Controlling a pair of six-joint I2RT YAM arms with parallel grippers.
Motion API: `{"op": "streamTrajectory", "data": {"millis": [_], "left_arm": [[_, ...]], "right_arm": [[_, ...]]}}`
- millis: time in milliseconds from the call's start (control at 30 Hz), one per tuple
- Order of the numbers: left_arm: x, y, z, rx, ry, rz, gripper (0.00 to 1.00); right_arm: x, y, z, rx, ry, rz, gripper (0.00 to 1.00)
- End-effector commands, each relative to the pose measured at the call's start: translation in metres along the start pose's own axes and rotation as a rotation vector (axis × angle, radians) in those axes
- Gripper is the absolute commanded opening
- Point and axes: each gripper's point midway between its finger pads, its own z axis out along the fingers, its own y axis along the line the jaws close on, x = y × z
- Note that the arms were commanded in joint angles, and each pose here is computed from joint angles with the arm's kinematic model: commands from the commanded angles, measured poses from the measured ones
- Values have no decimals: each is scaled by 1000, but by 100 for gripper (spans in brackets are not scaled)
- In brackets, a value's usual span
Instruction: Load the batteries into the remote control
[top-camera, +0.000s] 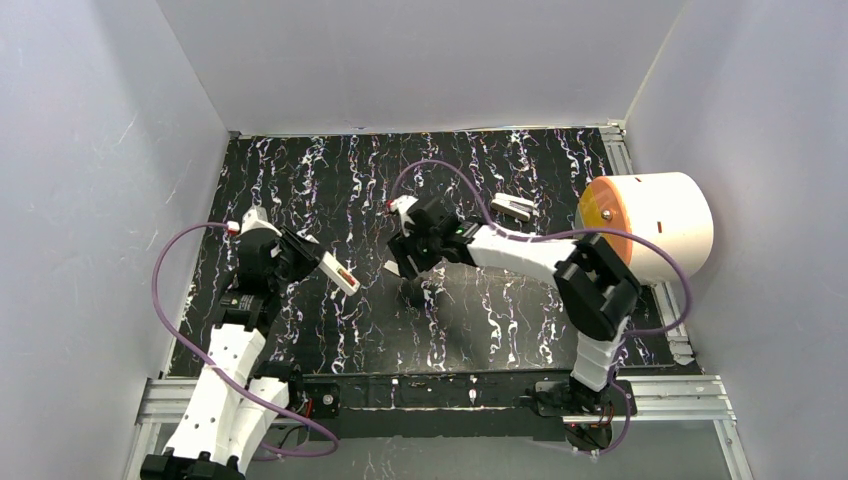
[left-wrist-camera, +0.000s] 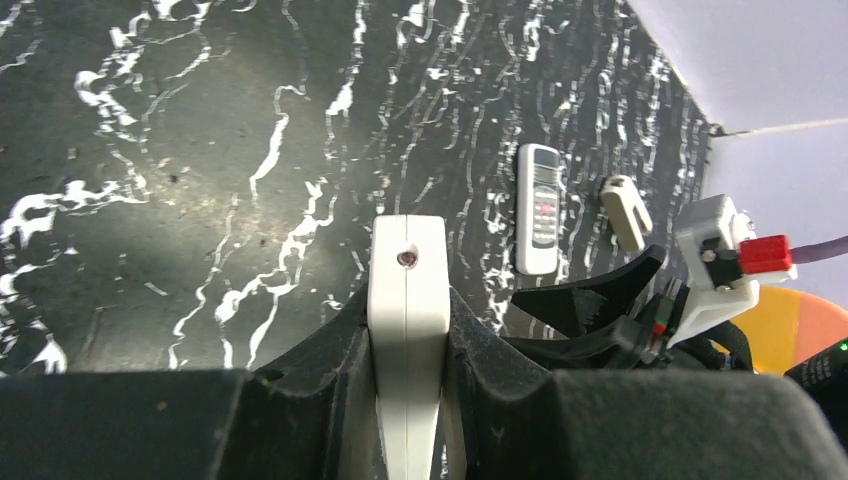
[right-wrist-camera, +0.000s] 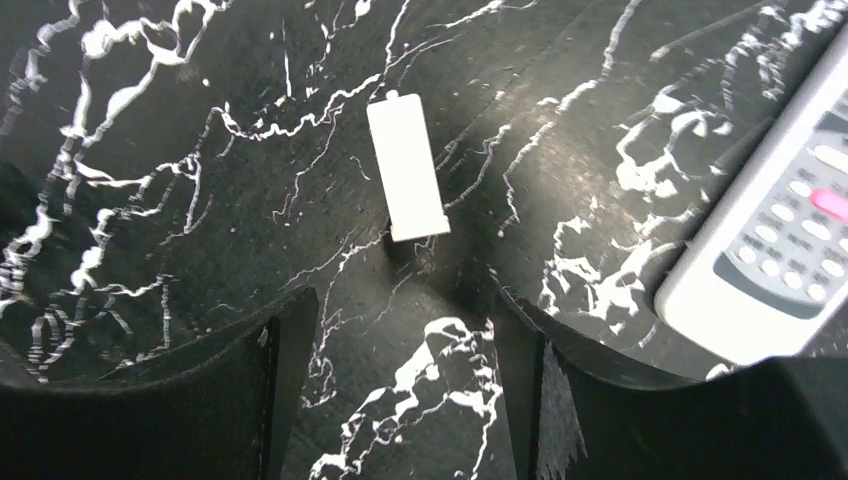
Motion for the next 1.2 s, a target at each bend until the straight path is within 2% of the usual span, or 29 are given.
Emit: {"op": "streamTrajectory", "data": {"millis": [0,100,367,533,767,967,1167], "left_arm": [[-11,17,-6,-96,-53,45,0],[-10,18,-3,-96,-47,47,0],[-5,16,1,-80,-26,39,0],[-4,19,1,-93,-18,46,0],[-2,18,3,-81,-12,37,0],[-2,19,1,-85,-13,39,0],[-1,21,0,-89,-15,40,0]], "right_arm": [[5,8,13,17,101,-227,72],[11,10,25,52,141,-292,72],[5,-1,43,143,168,-278,71],[24,-8,50,160,283,-286,68],[35,-3,57,94,333,-279,66],[46,-5,59,61,422,-269,59],[61,-5,61,40,495,-267,58]]}}
